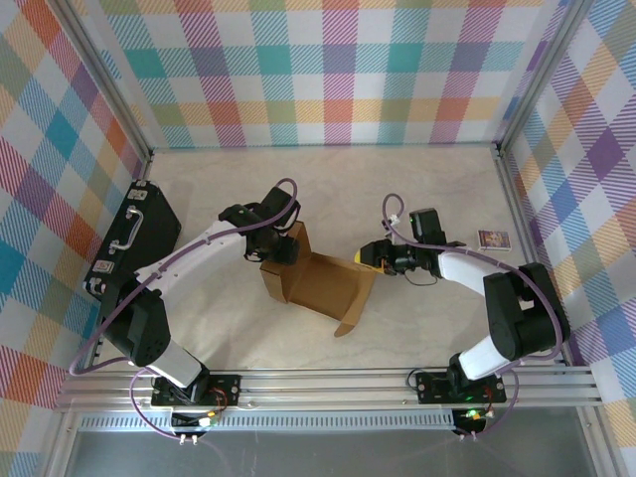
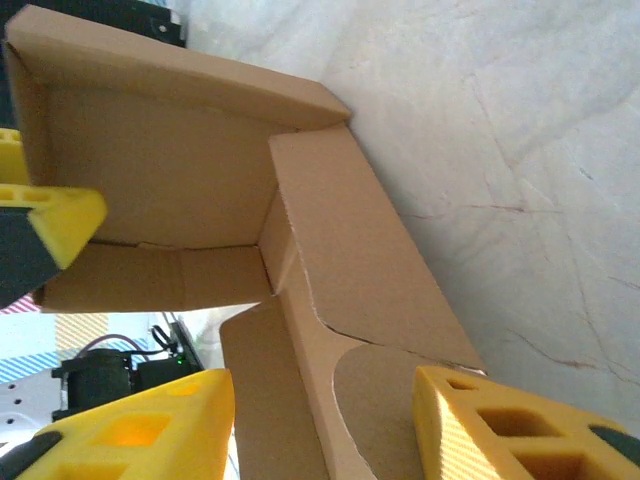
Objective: Fold the paper box
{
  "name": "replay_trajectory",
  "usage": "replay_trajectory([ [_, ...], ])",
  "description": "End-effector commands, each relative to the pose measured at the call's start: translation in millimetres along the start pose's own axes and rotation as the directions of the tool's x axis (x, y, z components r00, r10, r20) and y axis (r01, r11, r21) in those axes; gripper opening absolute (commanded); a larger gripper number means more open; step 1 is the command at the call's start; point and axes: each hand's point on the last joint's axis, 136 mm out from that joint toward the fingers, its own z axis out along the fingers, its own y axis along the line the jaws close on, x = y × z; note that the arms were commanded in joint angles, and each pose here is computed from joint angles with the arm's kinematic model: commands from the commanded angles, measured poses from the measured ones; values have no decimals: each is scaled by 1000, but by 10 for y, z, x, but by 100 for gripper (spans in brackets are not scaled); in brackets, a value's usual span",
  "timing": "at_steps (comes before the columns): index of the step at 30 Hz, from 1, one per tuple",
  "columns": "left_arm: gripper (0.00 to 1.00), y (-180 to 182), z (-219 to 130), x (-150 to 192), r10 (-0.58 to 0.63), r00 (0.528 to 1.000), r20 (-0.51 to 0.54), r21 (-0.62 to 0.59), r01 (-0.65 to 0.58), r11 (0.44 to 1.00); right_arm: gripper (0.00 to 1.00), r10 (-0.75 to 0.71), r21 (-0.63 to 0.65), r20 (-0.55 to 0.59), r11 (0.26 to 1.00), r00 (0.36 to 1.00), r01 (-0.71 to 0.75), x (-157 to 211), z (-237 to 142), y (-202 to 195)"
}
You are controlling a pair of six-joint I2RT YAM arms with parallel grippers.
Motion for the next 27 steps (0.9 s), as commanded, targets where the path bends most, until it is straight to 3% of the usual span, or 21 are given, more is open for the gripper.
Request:
replay_trajectory([
  [1, 49, 6, 102, 197, -3, 996, -88, -8, 2, 1000, 51, -15, -111, -1, 994, 1000, 15, -77, -18, 315],
  [8, 50, -6, 100, 191, -2, 996, -87, -4, 1, 1000, 49, 54, -215, 12, 975, 998, -50, -198, 41, 413],
  [21, 49, -22, 103, 190, -2, 996, -88, 4, 3, 1000, 47, 113, -248, 46, 964, 993, -98, -576, 117, 549],
  [27, 50, -13, 89, 199, 2, 996, -89, -4, -2, 1000, 46, 64, -217, 72, 975, 995, -47, -690, 112, 602],
])
